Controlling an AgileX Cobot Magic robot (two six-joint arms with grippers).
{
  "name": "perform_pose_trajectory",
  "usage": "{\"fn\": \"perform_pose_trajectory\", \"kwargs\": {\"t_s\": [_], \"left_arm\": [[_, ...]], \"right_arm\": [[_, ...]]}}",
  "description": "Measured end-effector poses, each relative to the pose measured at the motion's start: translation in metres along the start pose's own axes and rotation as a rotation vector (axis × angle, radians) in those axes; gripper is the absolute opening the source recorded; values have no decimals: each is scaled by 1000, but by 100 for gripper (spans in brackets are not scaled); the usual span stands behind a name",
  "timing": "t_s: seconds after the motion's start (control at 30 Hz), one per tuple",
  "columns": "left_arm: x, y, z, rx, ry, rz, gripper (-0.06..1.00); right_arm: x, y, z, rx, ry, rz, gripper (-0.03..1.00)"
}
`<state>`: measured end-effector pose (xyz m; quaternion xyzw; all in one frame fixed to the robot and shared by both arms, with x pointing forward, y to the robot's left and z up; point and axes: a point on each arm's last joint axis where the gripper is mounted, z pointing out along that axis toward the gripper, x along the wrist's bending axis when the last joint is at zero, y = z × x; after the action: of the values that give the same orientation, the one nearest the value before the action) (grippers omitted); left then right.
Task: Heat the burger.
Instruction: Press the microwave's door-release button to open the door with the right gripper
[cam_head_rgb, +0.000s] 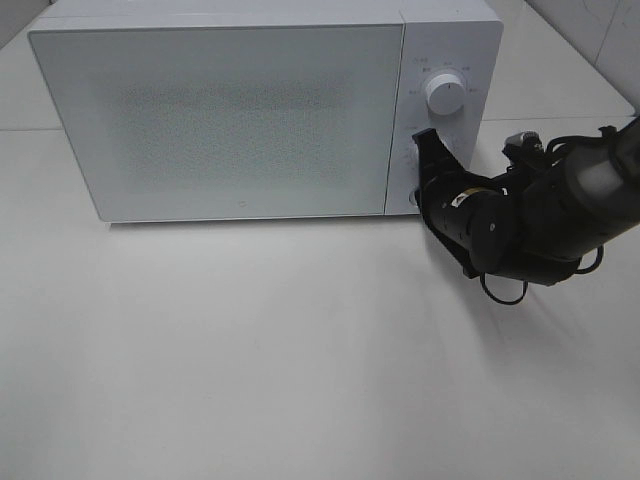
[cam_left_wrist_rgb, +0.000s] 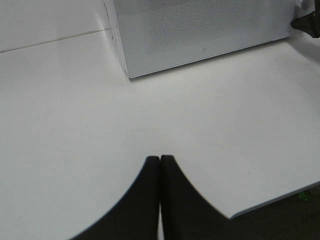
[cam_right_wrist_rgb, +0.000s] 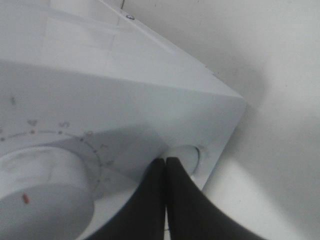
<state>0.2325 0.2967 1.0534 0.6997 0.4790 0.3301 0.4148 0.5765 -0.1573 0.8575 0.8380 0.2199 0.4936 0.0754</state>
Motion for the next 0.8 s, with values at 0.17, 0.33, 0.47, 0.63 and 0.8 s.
{"fn": "perform_pose_trajectory", "kwargs": {"t_s": [0.17,0.33,0.47,0.63,0.8], "left_arm": [[0,0,0,0,0,0,0],[0,0,0,0,0,0,0],[0,0,0,0,0,0,0],[0,0,0,0,0,0,0],[0,0,0,0,0,0,0]], "right_arm": [[-1,1,1,-1,-5,1,0],[1,0,2,7,-7,6,0],[3,-1,4,20,-18,9,0],[5,-2,5,27,-19,12,0],[6,-2,6,27,-24,20,0]]}}
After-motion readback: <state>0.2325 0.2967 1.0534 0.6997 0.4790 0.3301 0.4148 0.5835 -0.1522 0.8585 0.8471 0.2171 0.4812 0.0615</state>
